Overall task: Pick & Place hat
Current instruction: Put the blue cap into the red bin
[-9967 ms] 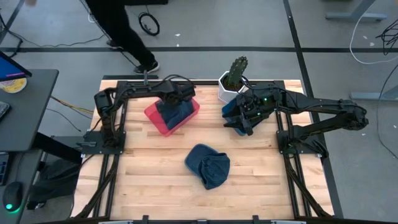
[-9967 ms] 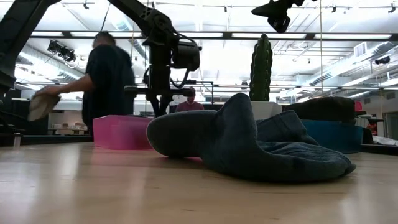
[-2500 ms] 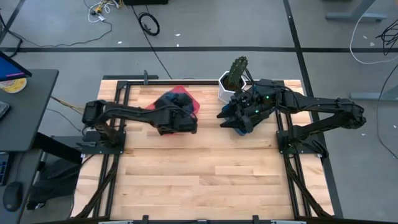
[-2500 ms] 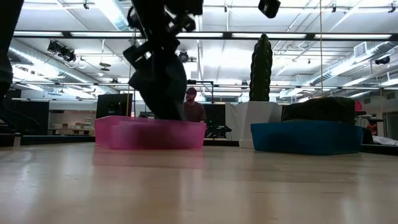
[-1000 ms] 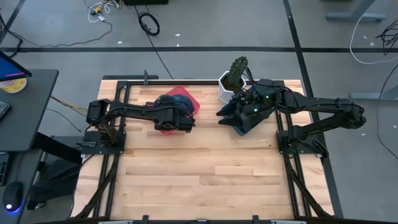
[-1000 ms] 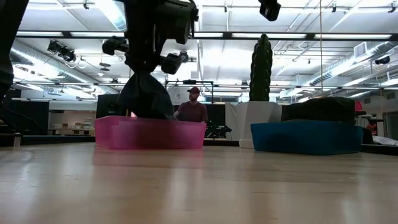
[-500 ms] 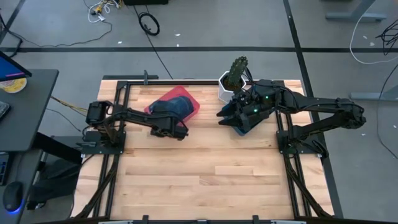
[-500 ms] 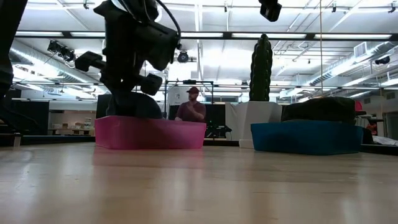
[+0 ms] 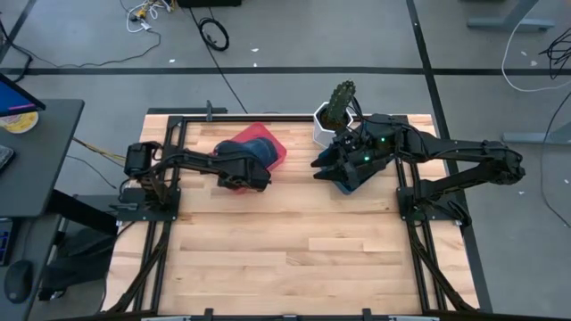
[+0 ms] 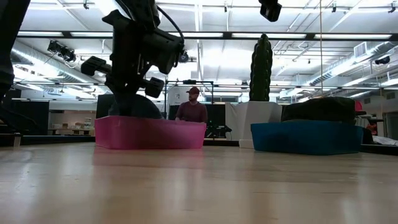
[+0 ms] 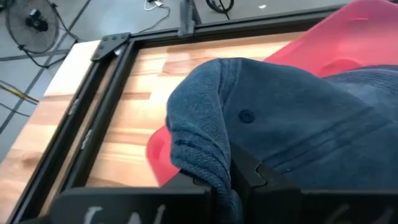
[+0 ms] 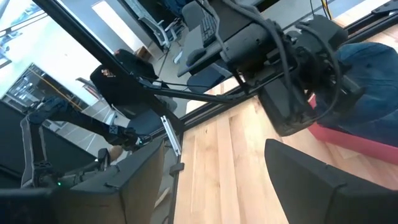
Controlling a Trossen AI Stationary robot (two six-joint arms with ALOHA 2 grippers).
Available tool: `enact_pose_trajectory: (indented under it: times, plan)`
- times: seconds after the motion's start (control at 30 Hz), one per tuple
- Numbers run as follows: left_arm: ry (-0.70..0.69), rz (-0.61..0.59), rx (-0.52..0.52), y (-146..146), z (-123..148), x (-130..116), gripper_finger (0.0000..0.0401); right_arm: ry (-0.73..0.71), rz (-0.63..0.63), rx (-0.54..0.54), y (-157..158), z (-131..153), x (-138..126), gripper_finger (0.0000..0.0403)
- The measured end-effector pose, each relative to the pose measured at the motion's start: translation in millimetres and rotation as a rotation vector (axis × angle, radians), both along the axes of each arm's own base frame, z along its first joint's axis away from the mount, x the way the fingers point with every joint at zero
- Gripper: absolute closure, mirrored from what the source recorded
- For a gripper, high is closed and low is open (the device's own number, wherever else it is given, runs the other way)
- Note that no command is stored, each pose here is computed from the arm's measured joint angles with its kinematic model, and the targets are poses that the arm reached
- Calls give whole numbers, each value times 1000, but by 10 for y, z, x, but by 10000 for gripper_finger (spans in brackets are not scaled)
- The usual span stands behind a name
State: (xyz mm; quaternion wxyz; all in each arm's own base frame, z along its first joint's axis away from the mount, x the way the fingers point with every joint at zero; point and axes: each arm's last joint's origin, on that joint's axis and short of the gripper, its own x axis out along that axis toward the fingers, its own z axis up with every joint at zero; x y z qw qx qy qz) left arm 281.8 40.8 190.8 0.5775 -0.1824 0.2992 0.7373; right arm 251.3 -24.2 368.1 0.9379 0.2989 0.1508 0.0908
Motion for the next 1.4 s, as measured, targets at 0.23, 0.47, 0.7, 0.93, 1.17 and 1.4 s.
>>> enact_pose_trajectory:
  times: [0.23,0.47,0.7,0.93,1.17,1.4]
  plan:
    - [27,-62,-23,13,-33,53,390,1,-17,-5,-4,-1,1,124]
    - [36,-10,-127,-44,-294,-89,380,18,-17,-3,-4,-16,-3,124]
    - [-39,59,-160,-116,-325,-123,377,38,-17,0,-3,-35,-8,124]
    - [-76,7,-74,-91,-208,-17,302,47,-17,1,-2,-43,-11,124]
    - [-50,-51,-54,-17,-85,72,198,53,-16,2,-2,-48,-12,124]
    - [-23,-111,-77,70,85,165,122,51,-14,-4,-2,-49,-12,124]
